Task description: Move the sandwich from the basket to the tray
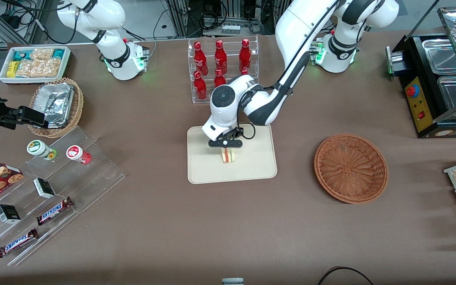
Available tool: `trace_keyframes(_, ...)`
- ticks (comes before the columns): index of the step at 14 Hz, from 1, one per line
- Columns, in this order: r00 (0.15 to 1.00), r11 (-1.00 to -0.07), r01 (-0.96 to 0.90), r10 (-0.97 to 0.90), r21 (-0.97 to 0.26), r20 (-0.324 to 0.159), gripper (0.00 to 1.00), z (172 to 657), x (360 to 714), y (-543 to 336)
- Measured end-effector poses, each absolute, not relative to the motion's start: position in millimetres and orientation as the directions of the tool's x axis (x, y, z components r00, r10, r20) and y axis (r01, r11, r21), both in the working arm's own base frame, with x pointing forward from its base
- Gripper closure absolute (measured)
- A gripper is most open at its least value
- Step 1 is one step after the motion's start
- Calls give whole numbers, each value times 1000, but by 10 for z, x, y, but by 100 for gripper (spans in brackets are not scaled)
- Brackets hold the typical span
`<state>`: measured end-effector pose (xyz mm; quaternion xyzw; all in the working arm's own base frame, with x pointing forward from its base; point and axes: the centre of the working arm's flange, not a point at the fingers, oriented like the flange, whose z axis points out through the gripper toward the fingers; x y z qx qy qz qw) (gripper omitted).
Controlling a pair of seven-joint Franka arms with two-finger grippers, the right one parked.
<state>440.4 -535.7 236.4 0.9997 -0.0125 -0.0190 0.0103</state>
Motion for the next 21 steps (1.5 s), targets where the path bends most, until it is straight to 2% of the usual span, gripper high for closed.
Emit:
trace_keyframes(4,1000,-1000,-14,-14,23,-23,33,2475,4504,-5336)
trace_keyframes(7,1000,-1000,22,22,6,-23,2,2923,4694,-5186)
trace_keyframes(13,984,-984,176,177,-19,-10,0,4277,5226,-4191)
trace_keyframes(17,964,-964,265,265,-34,-6,0,4976,5371,-3467)
trace_keyframes(21,961,-963,267,269,-41,-59,0,5462,5407,-2728)
